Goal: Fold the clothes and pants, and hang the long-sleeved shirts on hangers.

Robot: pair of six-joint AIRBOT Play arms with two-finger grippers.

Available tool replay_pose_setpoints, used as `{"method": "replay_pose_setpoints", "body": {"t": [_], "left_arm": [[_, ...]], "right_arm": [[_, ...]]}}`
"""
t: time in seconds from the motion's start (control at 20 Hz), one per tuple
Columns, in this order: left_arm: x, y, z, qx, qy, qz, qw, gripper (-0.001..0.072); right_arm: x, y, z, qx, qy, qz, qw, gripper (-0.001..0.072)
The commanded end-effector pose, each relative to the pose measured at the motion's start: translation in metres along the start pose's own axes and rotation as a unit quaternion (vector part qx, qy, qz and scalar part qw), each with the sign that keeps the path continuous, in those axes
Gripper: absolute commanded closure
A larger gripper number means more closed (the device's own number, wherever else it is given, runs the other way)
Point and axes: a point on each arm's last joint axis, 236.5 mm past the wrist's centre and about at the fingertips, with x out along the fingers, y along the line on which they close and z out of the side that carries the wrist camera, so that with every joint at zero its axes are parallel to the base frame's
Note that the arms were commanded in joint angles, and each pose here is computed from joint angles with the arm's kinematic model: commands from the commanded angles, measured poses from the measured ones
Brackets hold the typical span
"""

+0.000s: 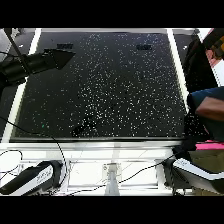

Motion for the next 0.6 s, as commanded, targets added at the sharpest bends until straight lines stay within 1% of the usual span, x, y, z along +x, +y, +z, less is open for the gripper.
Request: {"method": "replay_pose_setpoints", "body": {"t": [0.0, 0.05, 0.2, 0.25, 0.3, 0.35, 0.45, 0.55], "left_arm": [[0.0, 0.0, 0.001, 0.0, -0.002, -0.001, 1.0, 0.0008], [0.0, 0.0, 0.001, 0.0, -0.002, -0.001, 1.0, 0.0009], [0.0, 0.0, 0.001, 0.0, -0.001, -0.001, 1.0, 0.0009], [0.0, 0.0, 0.001, 0.0, -0.002, -0.001, 1.0, 0.0008], [0.0, 0.0, 0.001, 0.0, -0.002, -0.001, 1.0, 0.0008], [0.0, 0.0, 0.001, 0.0, -0.002, -0.001, 1.0, 0.0008], [0.0, 0.0, 0.001, 0.0, -0.002, -0.001, 1.0, 0.0009], [0.0, 0.0, 0.001, 0.0, -0.002, -0.001, 1.0, 0.0008]], "right_arm": [[0.007, -0.023, -0.027, 0.045, 0.059, -0.006, 0.997, 0.0101], [0.007, -0.019, -0.024, 0.041, 0.054, 0.002, 0.998, 0.0037], [0.005, 0.012, -0.021, 0.018, 0.047, 0.051, 0.997, 0.0037], [0.004, 0.027, -0.018, 0.008, 0.04, 0.076, 0.996, 0.0039], [0.0, 0.052, -0.013, -0.008, 0.028, 0.121, 0.992, 0.0042], [-0.007, 0.08, -0.01, -0.026, 0.017, 0.17, 0.985, 0.0043], [-0.024, 0.136, -0.009, -0.09, -0.006, 0.249, 0.964, 0.0044], [-0.038, 0.187, -0.022, -0.158, -0.02, 0.287, 0.945, 0.0048]]}}
